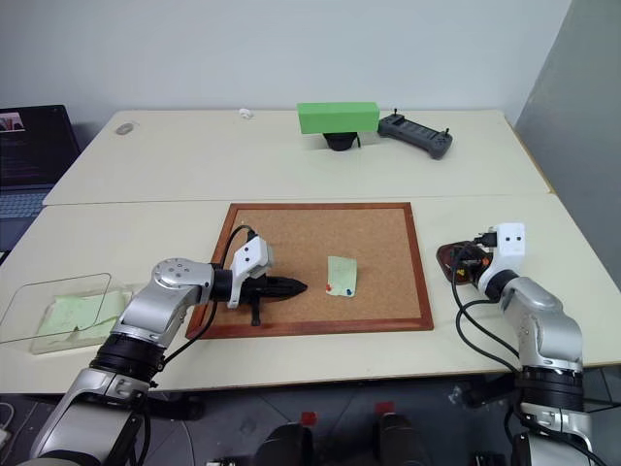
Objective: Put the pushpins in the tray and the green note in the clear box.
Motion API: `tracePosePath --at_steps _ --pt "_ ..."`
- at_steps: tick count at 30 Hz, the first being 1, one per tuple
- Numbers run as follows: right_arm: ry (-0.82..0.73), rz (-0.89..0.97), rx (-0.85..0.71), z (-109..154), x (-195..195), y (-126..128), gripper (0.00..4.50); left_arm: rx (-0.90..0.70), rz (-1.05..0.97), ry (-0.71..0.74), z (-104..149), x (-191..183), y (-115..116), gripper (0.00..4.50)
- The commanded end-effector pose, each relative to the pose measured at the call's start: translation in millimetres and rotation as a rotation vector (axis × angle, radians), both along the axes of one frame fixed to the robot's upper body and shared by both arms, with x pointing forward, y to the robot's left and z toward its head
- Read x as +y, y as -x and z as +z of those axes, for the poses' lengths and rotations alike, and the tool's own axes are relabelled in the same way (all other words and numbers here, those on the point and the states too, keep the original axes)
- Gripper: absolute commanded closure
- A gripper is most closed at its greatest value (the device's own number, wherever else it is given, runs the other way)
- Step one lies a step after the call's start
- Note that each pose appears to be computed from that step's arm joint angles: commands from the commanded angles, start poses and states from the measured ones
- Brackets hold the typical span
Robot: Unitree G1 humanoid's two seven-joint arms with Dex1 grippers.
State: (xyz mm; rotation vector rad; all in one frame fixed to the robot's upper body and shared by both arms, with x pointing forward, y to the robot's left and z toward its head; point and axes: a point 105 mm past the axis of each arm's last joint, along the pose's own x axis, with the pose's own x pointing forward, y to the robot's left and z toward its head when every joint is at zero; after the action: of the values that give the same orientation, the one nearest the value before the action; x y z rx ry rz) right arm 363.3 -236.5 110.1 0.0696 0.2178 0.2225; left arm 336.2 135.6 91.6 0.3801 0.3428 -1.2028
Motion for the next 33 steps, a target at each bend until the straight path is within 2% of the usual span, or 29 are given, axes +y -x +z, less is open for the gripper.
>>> tracePosePath --at_steps 1,3,6,10,13,16,19,25,33 --pt "0.032 0.0 -0.087 23 -3 -2 3.26 0.037 0.017 -0.042 -12 6 3 4.5" --pt "0.066 0.061 -0.124 32 4 2 3.26 0.037 0.015 -0.042 -12 6 4 4.5" --pt "0.14 0.251 -0.157 40 29 16 3.26 0.035 0.014 -0.042 -12 6 3 4.5" --pt "0.231 0.514 -0.187 42 69 40 3.26 0.031 0.013 -0.038 -9 4 2 4.5" --pt "0.237 0.648 -0.192 39 99 52 3.26 0.028 0.01 -0.038 -8 4 1 4.5" --pt "0.228 0.713 -0.214 40 120 55 2.83 0.025 0.009 -0.04 -7 4 0 4.5" --pt "0.205 0.765 -0.228 39 139 56 2.1 0.021 0.006 -0.043 -7 3 -1 4.5" --pt "0.164 0.893 -0.222 30 170 67 2.1 0.022 -0.006 -0.047 -8 3 2 4.5" --pt "0.174 0.978 -0.2 11 188 68 2.1 0.021 -0.008 -0.049 -7 3 4 4.5"
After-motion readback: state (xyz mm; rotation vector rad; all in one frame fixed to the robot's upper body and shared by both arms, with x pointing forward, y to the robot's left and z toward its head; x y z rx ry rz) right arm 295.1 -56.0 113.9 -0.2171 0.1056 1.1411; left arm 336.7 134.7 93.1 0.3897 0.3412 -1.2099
